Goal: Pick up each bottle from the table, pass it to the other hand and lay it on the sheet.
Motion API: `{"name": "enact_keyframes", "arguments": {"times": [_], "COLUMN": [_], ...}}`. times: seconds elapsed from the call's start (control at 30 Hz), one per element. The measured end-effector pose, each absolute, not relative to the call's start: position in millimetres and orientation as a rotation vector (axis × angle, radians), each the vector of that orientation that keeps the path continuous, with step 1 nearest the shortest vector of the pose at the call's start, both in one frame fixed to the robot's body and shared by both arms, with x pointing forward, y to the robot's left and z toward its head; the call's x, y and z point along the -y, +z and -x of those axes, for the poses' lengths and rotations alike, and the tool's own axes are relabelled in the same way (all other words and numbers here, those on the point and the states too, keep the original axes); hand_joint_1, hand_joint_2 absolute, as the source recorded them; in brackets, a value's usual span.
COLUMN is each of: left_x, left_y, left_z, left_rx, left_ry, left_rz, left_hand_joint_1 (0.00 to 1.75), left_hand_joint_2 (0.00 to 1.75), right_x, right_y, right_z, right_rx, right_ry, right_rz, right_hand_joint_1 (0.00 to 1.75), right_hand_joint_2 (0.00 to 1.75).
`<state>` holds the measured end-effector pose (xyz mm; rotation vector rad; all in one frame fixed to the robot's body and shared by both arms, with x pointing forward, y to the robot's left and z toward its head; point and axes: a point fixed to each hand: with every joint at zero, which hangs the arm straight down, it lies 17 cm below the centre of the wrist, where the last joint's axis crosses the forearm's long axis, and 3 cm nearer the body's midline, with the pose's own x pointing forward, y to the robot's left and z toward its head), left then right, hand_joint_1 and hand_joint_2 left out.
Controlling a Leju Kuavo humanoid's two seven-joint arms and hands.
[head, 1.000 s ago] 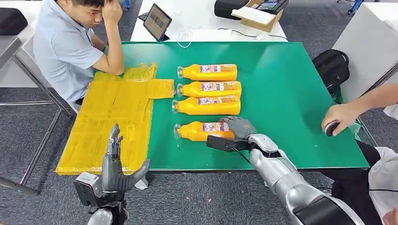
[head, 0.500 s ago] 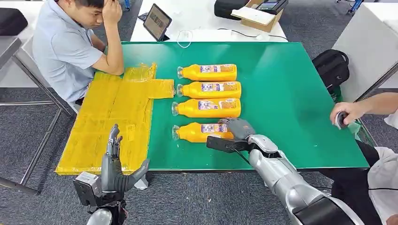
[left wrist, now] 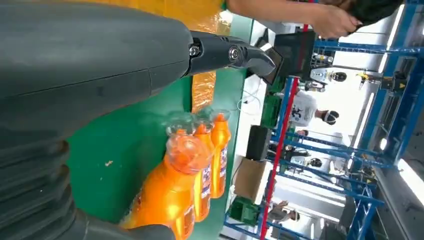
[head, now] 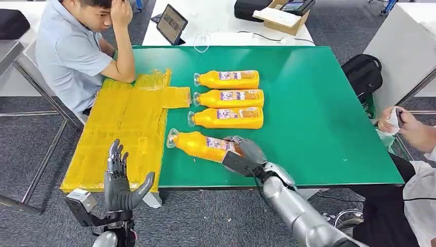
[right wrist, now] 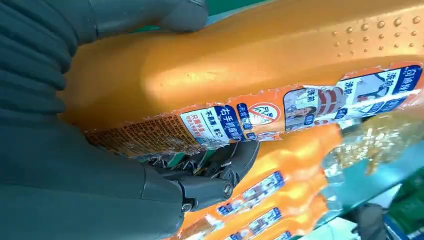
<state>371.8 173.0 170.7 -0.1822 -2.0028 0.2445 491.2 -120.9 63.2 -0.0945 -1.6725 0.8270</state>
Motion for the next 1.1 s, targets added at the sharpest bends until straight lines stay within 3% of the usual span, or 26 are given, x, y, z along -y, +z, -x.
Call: {"name": "enact_keyframes", "arguments": {"times": [0.17, 0.5, 0.93, 1.1], "left_x": [-175.2, -167.3, -166.7, -137.9], "left_y": [167.0, 151.5, 153.5, 159.3], "left_z": [-371.8, -362.5, -361.8, -353.7], "left_rx": [1.956, 1.821, 1.826, 1.856], "left_ry": [0.315, 0.415, 0.404, 0.219], "left_rz": [0.273, 0.492, 0.49, 0.489], "left_hand_joint_1": [0.0, 0.0, 0.0, 0.0], "left_hand_joint_2": [1.75, 1.75, 1.75, 1.75], "right_x": [124.7, 143.3, 149.9, 146.3], "right_y": [75.1, 173.0, 195.6, 205.1], "right_z": [-483.3, -447.0, -432.4, -422.3], "right_rx": [1.737, 2.03, 2.095, 2.146], "right_ry": [0.702, 0.154, 0.07, 0.057], "right_rz": [0.082, 0.047, 0.076, 0.107], "right_hand_joint_1": [1.75, 1.75, 1.75, 1.75], "right_hand_joint_2": [1.75, 1.75, 1.75, 1.75]}}
